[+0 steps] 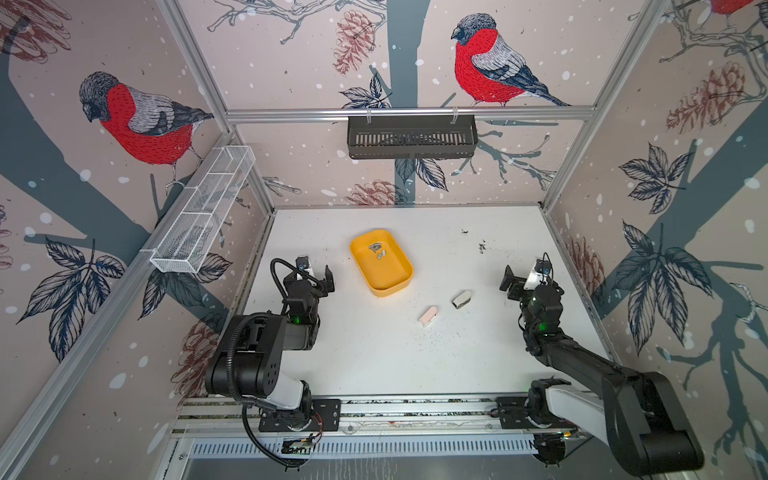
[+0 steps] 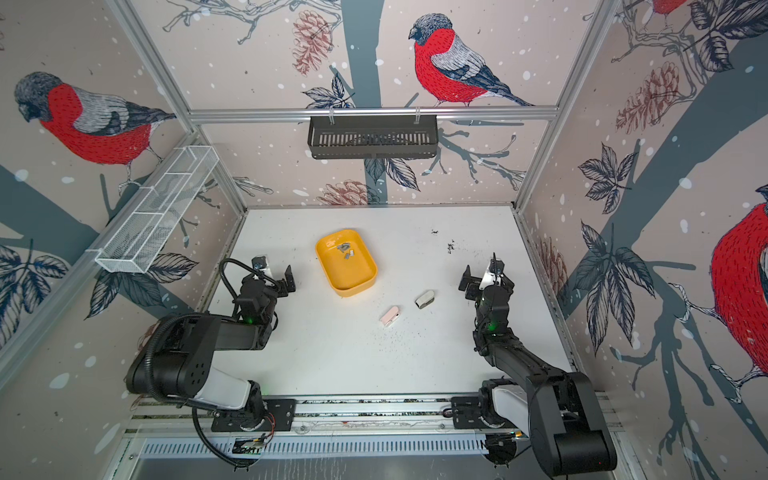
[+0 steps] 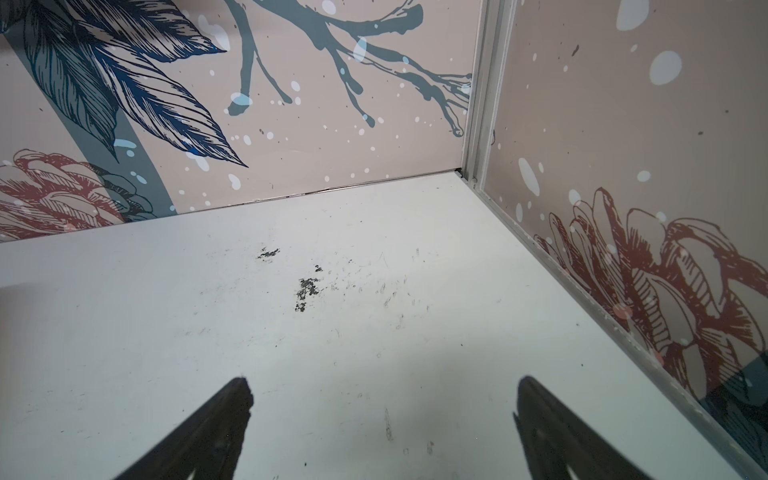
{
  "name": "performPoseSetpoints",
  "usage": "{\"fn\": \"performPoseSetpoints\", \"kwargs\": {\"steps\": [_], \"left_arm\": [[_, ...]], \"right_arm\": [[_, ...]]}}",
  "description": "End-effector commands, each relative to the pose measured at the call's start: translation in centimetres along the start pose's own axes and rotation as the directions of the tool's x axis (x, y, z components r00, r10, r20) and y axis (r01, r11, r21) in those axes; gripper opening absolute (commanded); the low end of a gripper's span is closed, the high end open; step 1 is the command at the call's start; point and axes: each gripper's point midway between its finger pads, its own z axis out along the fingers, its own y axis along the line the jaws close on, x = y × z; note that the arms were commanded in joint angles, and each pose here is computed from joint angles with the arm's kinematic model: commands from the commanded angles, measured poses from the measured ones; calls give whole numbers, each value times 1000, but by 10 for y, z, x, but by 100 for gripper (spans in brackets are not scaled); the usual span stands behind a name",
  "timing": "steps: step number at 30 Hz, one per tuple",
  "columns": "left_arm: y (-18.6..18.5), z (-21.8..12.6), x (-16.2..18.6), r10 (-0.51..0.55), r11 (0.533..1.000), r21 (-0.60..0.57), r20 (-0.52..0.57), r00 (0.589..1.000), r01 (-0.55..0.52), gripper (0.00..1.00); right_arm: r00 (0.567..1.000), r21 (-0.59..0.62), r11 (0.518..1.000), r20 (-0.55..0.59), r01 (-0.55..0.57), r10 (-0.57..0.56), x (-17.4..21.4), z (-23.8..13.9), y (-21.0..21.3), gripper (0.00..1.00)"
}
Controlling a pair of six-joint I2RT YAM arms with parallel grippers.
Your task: Load the staples into the stapler
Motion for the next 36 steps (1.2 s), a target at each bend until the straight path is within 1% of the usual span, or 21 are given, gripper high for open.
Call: {"fn": "performPoseSetpoints", "kwargs": {"steps": [1, 8, 11, 20, 23, 24, 30, 31, 33, 36], "left_arm": [[-1, 1, -9, -7, 1000, 8, 34, 999, 7, 98], [-1, 1, -9, -7, 1000, 7, 33, 999, 7, 98], [-1, 1, -9, -7, 1000, 7, 32, 999, 6, 98], [-1, 1, -9, -7, 1000, 8, 32, 999, 6, 98], [-1, 1, -9, -7, 1000, 7, 33, 999, 6, 98], [-1, 1, -9, -7, 1000, 7, 32, 999, 6, 98], [-1, 1, -9, -7, 1000, 7, 32, 999, 6, 98], [-1, 1, -9, -7, 1000, 7, 33, 999, 7, 98], [-1, 1, -9, -7, 1000, 7, 33, 999, 7, 98], [-1, 1, -9, -7, 1000, 7, 33, 999, 7, 98]], "right_arm": [[996, -6, 1000, 93, 20, -19, -20, 2, 1, 100], [991, -18, 997, 119, 69, -67, -19, 7, 2, 100], [992, -35, 996, 100, 77, -73, -10, 13, 3, 100], [992, -122, 988, 100, 90, -78, 14, 19, 11, 100], [995, -173, 980, 48, 94, -87, 19, 27, 16, 100], [996, -186, 979, 53, 86, -77, 18, 28, 16, 100], [997, -190, 979, 45, 73, -66, 18, 29, 14, 100], [997, -181, 981, 44, 72, -65, 19, 30, 13, 100], [999, -113, 993, 22, 47, -44, 20, 35, 3, 100], [999, -100, 994, 22, 46, -44, 20, 35, 2, 100]]}}
